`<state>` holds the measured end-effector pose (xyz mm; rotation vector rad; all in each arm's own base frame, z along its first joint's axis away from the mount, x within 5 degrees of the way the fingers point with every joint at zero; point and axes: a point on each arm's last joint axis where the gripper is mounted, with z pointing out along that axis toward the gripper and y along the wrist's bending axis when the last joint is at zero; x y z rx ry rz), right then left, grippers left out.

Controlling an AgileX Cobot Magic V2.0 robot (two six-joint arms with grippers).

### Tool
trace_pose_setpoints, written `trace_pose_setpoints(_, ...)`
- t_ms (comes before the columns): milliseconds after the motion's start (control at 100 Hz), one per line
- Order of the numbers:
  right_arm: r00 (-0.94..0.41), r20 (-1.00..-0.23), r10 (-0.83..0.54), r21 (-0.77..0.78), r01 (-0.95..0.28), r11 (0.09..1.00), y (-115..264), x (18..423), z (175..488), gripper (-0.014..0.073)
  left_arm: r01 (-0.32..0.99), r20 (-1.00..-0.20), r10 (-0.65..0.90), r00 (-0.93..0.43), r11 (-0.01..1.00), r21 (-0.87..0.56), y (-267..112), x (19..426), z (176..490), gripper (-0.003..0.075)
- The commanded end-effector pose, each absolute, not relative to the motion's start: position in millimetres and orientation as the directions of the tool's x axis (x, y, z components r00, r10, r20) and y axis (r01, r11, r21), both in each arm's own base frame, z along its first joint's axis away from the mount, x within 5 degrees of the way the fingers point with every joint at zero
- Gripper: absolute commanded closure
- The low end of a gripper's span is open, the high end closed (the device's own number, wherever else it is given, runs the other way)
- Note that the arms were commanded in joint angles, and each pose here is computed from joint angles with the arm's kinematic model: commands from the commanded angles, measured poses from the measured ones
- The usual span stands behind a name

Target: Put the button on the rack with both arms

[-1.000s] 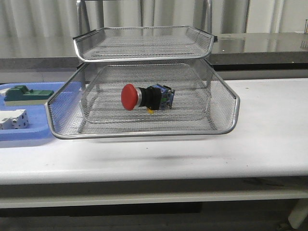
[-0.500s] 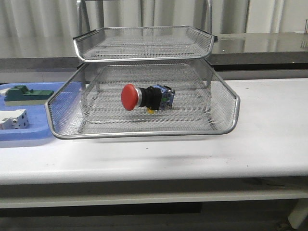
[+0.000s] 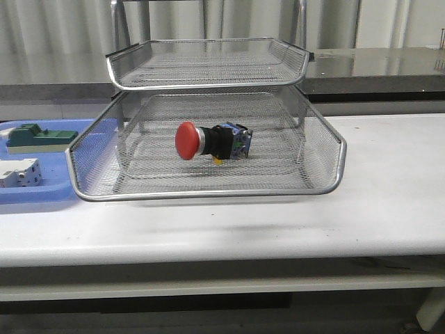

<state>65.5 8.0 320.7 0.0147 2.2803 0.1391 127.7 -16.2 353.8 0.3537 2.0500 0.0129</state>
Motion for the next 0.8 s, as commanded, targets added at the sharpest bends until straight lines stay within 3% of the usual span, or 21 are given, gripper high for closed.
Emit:
trace_pose_setpoints(0,-0.593,-0.804,0.054,0.099,-0.044,0.994,7.4,68.3,332.2,0.0663,0.191,-0.933,0.196,-0.301,0.971,0.142,-14.6,119.0,358.0,0.0309)
trace_pose_setpoints(450,-0.593,-0.804,0.054,0.099,-0.044,0.994,7.4,68.3,332.2,0.0663,0.074,-0.997,0.063,0.046,0.995,0.066,-6.5,83.8,296.9,0.0309)
trace_pose_setpoints(790,-0.593,-0.804,0.054,0.099,-0.044,0.994,7.4,68.3,332.2,0.0663,0.051,-0.995,0.061,0.073,0.997,0.065,-4.7,85.6,284.4,0.0309)
